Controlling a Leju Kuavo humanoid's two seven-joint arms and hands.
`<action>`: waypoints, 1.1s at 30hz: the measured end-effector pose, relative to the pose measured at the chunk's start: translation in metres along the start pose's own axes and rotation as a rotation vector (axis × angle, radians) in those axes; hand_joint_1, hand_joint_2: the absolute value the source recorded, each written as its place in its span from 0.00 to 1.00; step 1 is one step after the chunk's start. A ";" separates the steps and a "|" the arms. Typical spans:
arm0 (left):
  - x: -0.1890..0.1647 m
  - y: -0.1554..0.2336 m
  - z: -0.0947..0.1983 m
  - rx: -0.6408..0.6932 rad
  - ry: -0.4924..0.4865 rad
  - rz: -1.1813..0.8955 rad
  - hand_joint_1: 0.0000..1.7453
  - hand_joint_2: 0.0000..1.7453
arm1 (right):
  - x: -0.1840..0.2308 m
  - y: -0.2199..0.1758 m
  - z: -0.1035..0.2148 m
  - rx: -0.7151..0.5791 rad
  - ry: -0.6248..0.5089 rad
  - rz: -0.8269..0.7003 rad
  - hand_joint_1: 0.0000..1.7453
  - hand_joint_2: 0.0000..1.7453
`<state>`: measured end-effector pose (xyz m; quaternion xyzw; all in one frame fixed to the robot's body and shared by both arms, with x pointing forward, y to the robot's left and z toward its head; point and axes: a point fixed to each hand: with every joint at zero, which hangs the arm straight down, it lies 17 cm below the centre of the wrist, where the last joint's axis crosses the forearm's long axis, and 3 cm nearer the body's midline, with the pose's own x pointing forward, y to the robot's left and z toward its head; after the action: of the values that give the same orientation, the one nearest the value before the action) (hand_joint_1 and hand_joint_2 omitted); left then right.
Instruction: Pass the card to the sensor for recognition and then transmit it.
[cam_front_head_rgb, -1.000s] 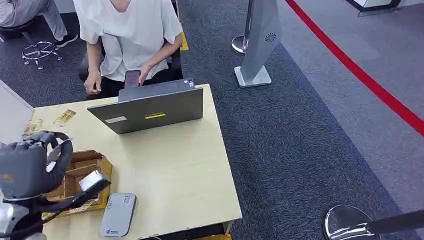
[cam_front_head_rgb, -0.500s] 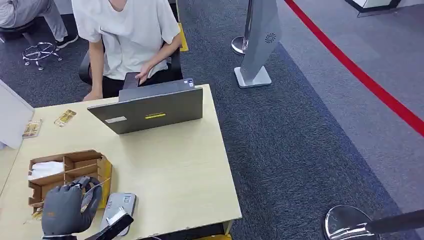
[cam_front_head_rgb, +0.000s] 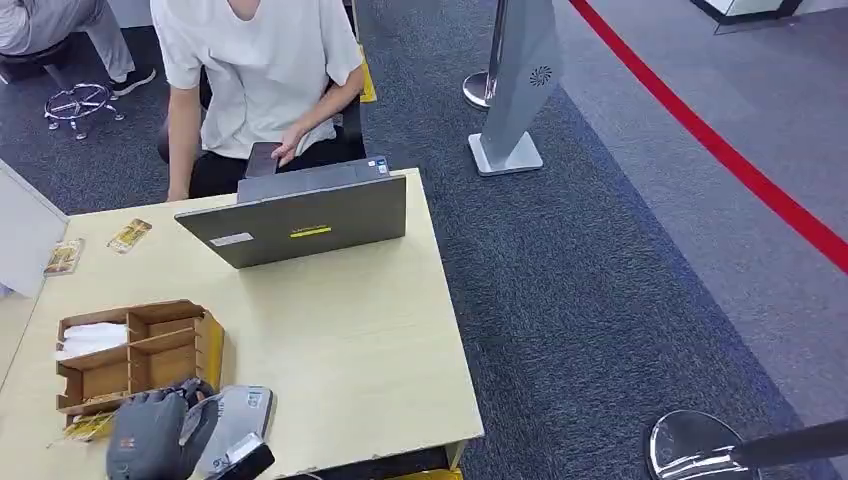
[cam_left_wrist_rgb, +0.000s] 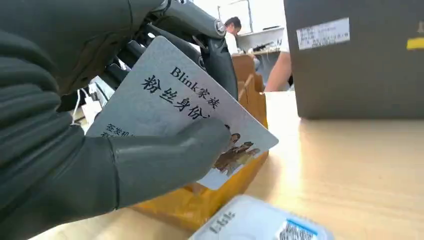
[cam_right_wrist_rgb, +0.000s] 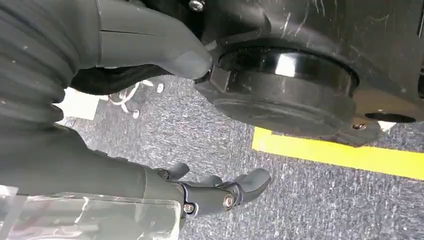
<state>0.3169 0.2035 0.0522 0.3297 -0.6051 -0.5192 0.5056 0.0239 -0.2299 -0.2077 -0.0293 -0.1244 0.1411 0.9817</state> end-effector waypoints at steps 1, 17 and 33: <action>-0.001 -0.005 0.002 -0.014 -0.005 -0.005 1.00 1.00 | 0.000 0.001 0.000 0.002 0.000 0.004 0.00 1.00; -0.008 -0.039 0.018 -0.102 -0.030 -0.023 1.00 1.00 | 0.002 0.004 -0.002 0.004 -0.002 0.043 0.00 1.00; -0.012 0.007 0.010 0.016 -0.009 -0.079 1.00 1.00 | -0.002 0.006 -0.001 0.015 0.000 0.070 0.00 1.00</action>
<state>0.3116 0.2187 0.0559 0.3550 -0.5979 -0.5355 0.4794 0.0208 -0.2251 -0.2100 -0.0264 -0.1222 0.1764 0.9764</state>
